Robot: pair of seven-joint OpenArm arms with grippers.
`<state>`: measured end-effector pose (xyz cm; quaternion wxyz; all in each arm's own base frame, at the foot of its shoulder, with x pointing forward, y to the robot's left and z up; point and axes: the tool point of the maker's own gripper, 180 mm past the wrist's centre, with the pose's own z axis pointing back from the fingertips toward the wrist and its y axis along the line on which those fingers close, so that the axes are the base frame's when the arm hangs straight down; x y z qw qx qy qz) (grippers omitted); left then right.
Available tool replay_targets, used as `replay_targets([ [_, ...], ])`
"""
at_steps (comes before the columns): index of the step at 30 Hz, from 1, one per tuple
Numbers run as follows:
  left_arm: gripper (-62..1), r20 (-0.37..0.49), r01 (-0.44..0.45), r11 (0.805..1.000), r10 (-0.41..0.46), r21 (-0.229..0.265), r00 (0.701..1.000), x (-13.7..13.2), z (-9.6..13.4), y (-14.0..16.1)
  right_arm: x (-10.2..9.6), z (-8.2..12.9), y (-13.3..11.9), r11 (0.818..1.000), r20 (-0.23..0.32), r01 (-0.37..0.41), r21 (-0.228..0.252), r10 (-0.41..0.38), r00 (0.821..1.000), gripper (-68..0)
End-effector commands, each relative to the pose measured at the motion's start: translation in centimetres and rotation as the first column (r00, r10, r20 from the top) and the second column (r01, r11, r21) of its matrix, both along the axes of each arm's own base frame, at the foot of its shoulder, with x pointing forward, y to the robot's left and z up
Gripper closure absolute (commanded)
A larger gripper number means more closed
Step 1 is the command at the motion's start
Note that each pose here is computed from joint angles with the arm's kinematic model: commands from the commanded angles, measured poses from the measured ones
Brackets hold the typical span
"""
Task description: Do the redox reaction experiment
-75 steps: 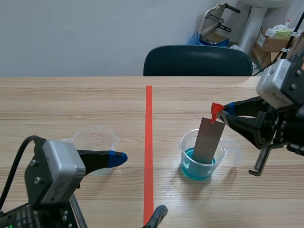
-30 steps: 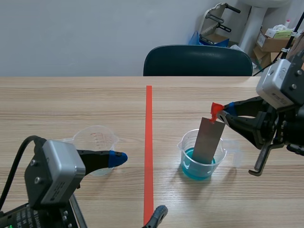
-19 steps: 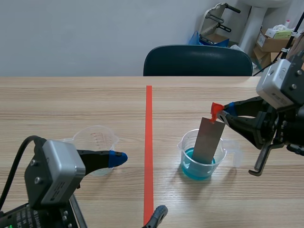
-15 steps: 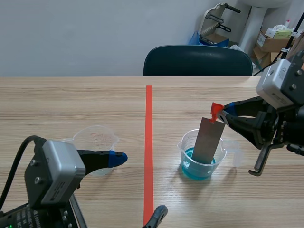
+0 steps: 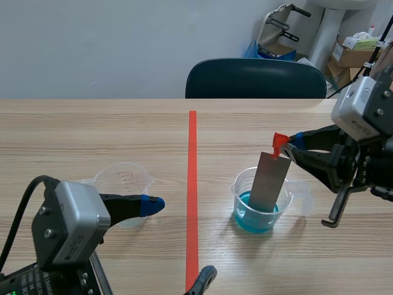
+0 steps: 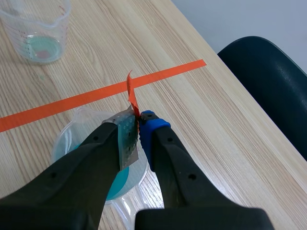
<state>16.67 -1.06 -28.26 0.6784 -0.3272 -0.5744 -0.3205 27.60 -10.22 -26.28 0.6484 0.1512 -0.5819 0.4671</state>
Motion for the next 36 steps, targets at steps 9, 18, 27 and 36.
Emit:
replay_targets([
  [9,-62.3,0.019,0.002,1.0,-0.002,-0.031,1.0,0.1,1.0,-0.4,0.2,0.6,0.0,1.0,0.019,-0.008,-0.004,0.008,1.0,-0.8],
  [18,-62.3,0.019,0.002,1.0,-0.002,-0.031,1.0,0.1,1.0,-0.4,0.1,1.7,0.3,0.999,0.044,-0.033,0.013,0.032,0.999,-0.8],
  [27,-62.3,0.019,0.002,1.0,-0.002,-0.031,1.0,0.1,1.0,-0.4,-0.5,3.8,1.3,0.996,0.078,-0.093,0.016,0.092,0.993,-0.8],
  [36,-62.3,0.019,0.002,1.0,-0.002,-0.031,1.0,0.1,1.0,-0.4,-0.6,5.9,1.5,0.994,0.135,-0.11,0.001,0.109,0.985,-0.8],
])
